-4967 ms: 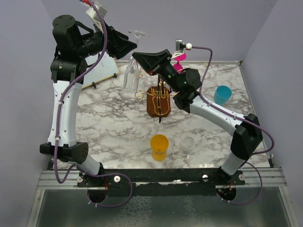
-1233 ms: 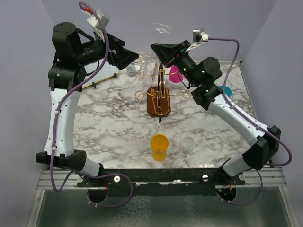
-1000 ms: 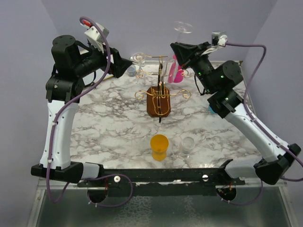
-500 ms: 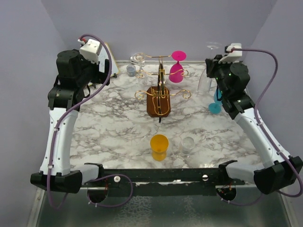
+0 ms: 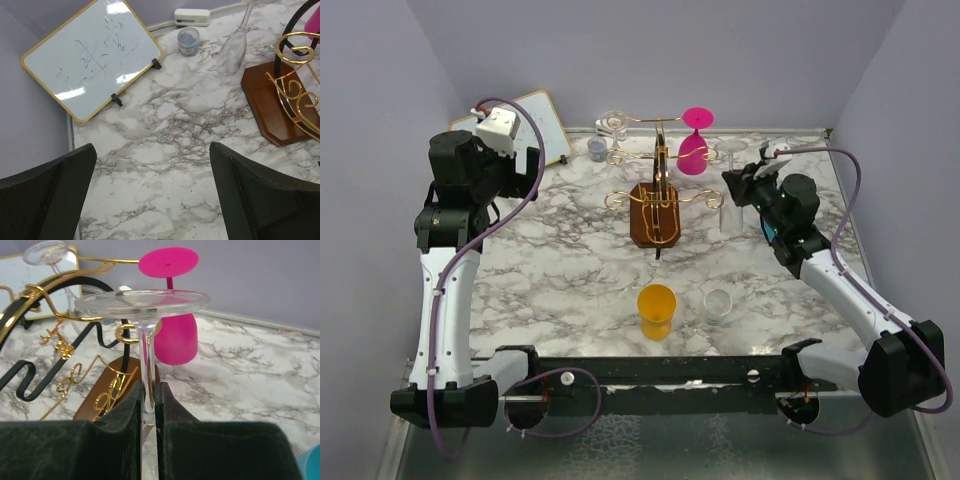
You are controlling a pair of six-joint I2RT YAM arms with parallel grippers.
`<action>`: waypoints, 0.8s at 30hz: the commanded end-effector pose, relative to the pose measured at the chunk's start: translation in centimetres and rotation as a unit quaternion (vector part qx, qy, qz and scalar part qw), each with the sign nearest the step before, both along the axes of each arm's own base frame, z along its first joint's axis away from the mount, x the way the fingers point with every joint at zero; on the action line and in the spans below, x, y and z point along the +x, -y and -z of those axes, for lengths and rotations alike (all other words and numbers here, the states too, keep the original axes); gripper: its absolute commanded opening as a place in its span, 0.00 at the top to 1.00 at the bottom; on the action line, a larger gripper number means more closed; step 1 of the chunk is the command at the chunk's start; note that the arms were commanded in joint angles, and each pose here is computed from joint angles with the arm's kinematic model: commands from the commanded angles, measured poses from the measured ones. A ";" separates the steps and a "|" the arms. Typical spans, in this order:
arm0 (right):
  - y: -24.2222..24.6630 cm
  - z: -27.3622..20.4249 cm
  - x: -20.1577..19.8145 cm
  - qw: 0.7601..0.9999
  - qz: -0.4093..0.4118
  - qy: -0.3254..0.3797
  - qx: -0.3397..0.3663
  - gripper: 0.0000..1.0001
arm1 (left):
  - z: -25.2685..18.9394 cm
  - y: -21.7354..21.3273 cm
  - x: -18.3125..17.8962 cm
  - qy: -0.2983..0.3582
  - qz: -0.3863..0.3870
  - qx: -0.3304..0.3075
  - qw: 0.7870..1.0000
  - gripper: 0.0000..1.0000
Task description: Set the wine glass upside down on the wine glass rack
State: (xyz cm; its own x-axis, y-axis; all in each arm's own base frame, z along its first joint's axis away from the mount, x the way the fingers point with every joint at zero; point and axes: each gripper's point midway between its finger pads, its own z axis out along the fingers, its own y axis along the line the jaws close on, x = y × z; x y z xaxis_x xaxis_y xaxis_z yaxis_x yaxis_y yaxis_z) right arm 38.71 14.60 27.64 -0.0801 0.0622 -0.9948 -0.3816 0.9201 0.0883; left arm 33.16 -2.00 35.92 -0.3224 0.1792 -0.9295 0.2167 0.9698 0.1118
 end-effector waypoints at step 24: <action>-7.5 1.3 2.6 0.981 -0.179 0.056 0.047 0.99 | 2.0 1.4 0.6 -0.023 0.036 -0.037 0.998 0.01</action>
State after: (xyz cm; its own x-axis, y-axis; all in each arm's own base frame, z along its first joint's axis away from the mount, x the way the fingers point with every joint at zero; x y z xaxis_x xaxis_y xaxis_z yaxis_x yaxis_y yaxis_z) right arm 40.81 21.04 23.62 -0.0825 0.0956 -0.9920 -0.6474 0.7516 0.1262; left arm 33.48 -2.86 33.70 -0.3695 0.1458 -0.9177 0.2702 0.9618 0.0440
